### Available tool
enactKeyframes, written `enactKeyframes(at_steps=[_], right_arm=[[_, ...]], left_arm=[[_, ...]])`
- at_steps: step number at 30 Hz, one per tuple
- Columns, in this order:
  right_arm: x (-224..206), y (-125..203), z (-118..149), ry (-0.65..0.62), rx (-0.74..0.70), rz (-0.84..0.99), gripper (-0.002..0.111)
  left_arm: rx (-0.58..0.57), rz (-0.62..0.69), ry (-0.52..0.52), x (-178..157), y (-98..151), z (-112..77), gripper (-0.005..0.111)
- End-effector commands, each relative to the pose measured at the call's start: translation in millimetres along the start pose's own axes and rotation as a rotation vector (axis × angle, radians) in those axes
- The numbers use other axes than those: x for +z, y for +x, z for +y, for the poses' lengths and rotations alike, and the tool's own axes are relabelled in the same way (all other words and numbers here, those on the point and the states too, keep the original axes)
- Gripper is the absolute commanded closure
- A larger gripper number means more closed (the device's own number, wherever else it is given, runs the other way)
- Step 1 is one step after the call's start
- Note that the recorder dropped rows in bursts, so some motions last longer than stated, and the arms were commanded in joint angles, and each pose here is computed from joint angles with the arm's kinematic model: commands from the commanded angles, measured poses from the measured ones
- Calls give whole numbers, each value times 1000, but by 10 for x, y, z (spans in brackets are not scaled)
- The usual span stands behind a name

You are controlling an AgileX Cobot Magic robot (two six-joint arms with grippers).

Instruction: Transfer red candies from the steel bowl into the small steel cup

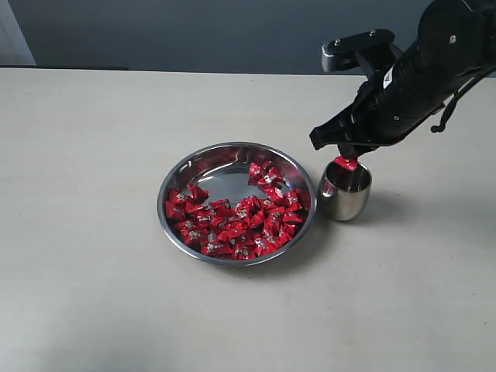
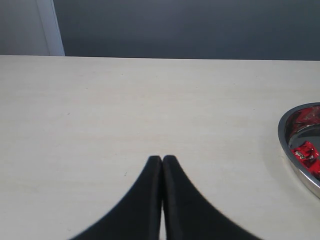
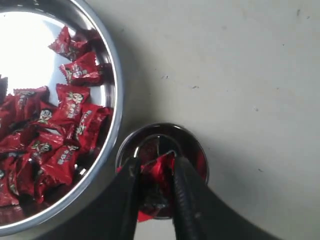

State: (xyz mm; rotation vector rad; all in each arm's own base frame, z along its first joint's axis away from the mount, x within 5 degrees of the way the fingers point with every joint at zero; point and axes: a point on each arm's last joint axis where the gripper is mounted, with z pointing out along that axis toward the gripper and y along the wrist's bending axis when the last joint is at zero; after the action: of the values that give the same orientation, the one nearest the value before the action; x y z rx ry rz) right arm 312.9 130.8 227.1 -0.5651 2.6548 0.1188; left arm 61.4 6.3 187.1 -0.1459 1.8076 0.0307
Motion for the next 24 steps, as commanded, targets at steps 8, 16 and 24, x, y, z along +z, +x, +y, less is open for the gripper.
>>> enactKeyframes(at_steps=[8,16,24], right_arm=[[151,18,-25,8,3,28,65],[105,-51,15,-23,42,-47,65],[112,-89,596,-292,-84,-107,65]], left_arm=[[4,-8,4,-3,3,-2,106],[4,-8,4,-3,3,-2,106],[4,-8,4,-3,3,-2,106]])
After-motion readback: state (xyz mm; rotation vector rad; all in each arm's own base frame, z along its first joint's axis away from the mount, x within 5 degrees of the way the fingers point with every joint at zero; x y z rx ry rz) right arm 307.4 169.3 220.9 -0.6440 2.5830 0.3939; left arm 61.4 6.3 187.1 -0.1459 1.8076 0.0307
